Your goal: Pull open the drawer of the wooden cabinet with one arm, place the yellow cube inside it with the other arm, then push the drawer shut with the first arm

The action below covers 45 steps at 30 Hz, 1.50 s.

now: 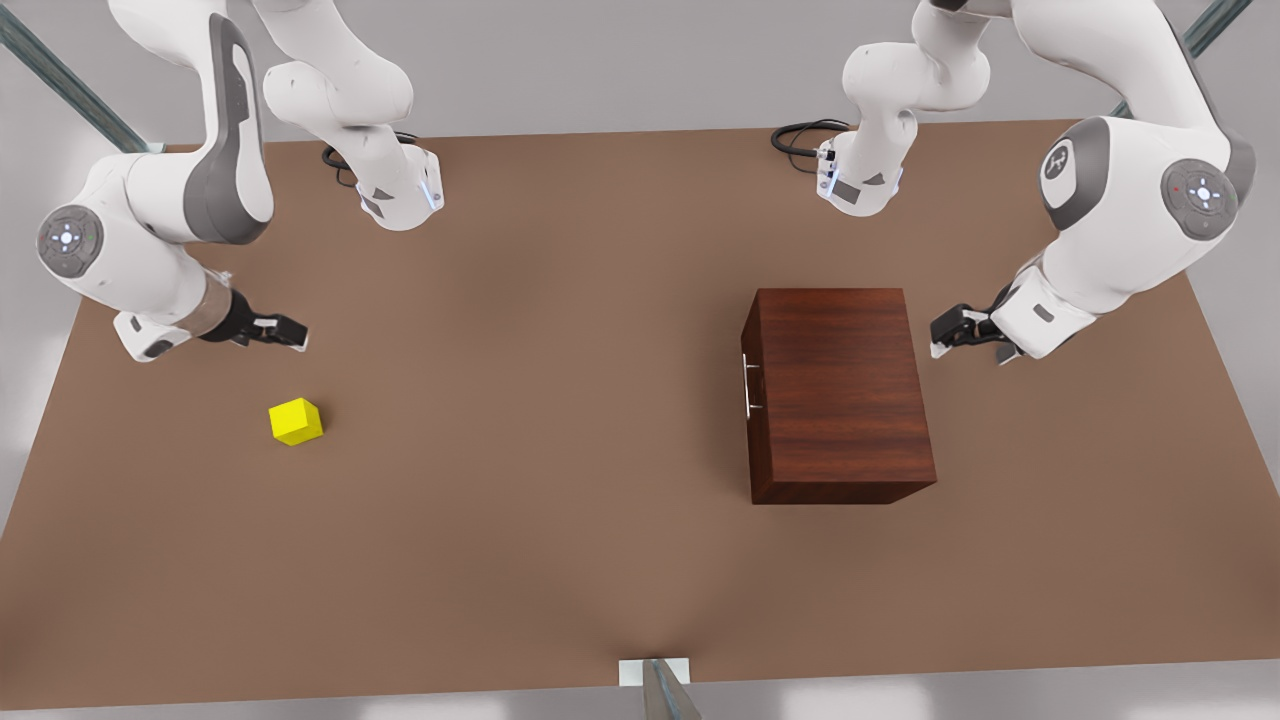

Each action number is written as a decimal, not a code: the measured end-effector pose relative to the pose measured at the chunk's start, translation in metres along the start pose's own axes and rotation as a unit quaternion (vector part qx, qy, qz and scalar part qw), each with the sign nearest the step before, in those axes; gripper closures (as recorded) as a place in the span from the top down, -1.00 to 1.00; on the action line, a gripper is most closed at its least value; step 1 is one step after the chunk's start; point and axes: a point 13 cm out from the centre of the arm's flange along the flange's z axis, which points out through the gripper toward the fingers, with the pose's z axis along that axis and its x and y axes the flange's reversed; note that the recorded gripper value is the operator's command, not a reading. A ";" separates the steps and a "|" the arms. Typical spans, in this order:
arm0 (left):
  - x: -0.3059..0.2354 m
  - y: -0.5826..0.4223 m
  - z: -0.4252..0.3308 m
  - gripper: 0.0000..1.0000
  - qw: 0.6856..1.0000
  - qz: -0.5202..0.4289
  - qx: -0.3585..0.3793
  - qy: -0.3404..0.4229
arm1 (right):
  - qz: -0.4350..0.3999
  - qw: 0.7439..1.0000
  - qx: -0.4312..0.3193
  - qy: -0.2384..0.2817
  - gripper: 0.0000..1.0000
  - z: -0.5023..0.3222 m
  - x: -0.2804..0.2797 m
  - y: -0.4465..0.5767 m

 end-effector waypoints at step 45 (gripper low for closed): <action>0.025 -0.250 0.320 1.00 0.950 0.034 -0.311 0.005 | 0.487 0.873 -0.002 -0.039 1.00 0.271 -0.062 -0.137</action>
